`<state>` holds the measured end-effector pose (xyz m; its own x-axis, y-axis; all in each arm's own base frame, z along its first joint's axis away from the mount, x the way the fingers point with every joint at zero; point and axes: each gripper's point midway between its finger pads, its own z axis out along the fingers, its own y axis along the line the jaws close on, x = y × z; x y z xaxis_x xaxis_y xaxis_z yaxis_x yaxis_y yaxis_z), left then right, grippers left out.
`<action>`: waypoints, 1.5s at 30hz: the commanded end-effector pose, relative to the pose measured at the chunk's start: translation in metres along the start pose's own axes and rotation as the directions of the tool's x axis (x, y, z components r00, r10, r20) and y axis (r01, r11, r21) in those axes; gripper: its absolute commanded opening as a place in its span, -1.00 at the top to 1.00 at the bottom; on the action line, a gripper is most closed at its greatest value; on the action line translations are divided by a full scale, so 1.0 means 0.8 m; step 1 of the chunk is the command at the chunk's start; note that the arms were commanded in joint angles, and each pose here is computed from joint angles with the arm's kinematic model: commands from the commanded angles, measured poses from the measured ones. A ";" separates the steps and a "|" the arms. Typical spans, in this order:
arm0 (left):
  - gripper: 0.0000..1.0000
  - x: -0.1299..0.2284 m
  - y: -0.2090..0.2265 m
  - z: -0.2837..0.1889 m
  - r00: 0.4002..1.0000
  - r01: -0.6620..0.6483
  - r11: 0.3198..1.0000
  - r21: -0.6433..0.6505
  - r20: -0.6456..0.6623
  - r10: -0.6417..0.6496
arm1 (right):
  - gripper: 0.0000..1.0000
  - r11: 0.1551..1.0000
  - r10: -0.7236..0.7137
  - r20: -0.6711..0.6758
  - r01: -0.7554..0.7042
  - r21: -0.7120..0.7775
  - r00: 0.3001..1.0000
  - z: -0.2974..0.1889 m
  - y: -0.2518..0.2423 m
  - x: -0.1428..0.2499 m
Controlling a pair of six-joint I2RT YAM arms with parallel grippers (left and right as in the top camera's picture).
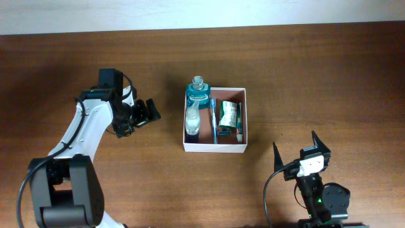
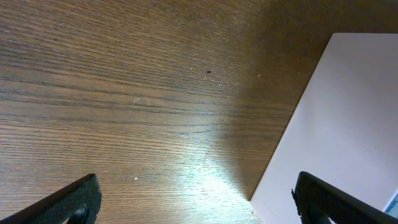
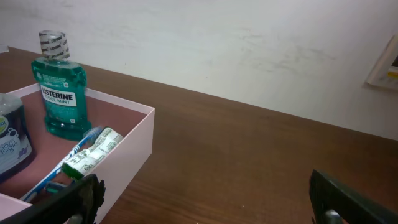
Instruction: Pack container
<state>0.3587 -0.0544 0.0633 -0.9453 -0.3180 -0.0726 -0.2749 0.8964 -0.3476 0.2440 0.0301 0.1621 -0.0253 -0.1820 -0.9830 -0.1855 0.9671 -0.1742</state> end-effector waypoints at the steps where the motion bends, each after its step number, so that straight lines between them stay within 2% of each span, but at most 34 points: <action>1: -0.99 0.002 0.003 0.004 1.000 0.004 1.000 -0.004 -0.010 -0.004 | -0.97 1.000 0.004 -0.005 -0.004 0.017 1.000 0.000 -0.004 0.003; 19: -0.99 0.000 0.001 -0.003 1.000 0.000 1.000 0.002 0.006 0.000 | -0.97 1.000 0.004 -0.005 -0.004 0.017 1.000 0.000 -0.004 0.003; 23: -0.99 -0.005 -0.013 -0.034 0.997 -0.027 0.999 0.026 0.077 0.025 | -0.97 1.000 0.004 -0.005 -0.004 0.017 1.000 0.000 -0.004 0.003; 28: -0.99 -0.009 -0.039 -0.108 0.967 -0.092 0.993 0.076 0.243 0.071 | -0.97 1.000 0.004 -0.005 -0.004 0.017 1.000 0.000 -0.004 0.003; 31: -0.99 -0.002 -0.057 -0.165 0.925 -0.147 0.984 0.105 0.367 0.099 | -0.97 1.000 0.004 -0.005 -0.004 0.017 1.000 0.000 -0.004 0.003; 35: -0.99 0.023 -0.077 -0.250 0.830 -0.234 0.963 0.135 0.543 0.125 | -0.97 1.000 0.004 -0.005 -0.004 0.017 1.000 0.000 -0.004 0.003; 40: -0.99 0.075 -0.089 -0.348 0.666 -0.336 0.932 0.138 0.734 0.131 | -0.97 1.000 0.004 -0.005 -0.004 0.017 1.000 0.000 -0.004 0.003; 45: -0.99 0.133 -0.089 -0.415 0.507 -0.411 0.903 0.123 0.854 0.114 | -0.97 1.000 0.004 -0.005 -0.004 0.017 1.000 0.000 -0.004 0.003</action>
<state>0.2443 -0.0523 0.3708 -0.4459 -0.3210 -0.8355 0.1384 0.8975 -0.4187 0.2441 0.0296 0.1619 -0.0266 -0.1824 -0.9829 -0.1827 0.9675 -0.1746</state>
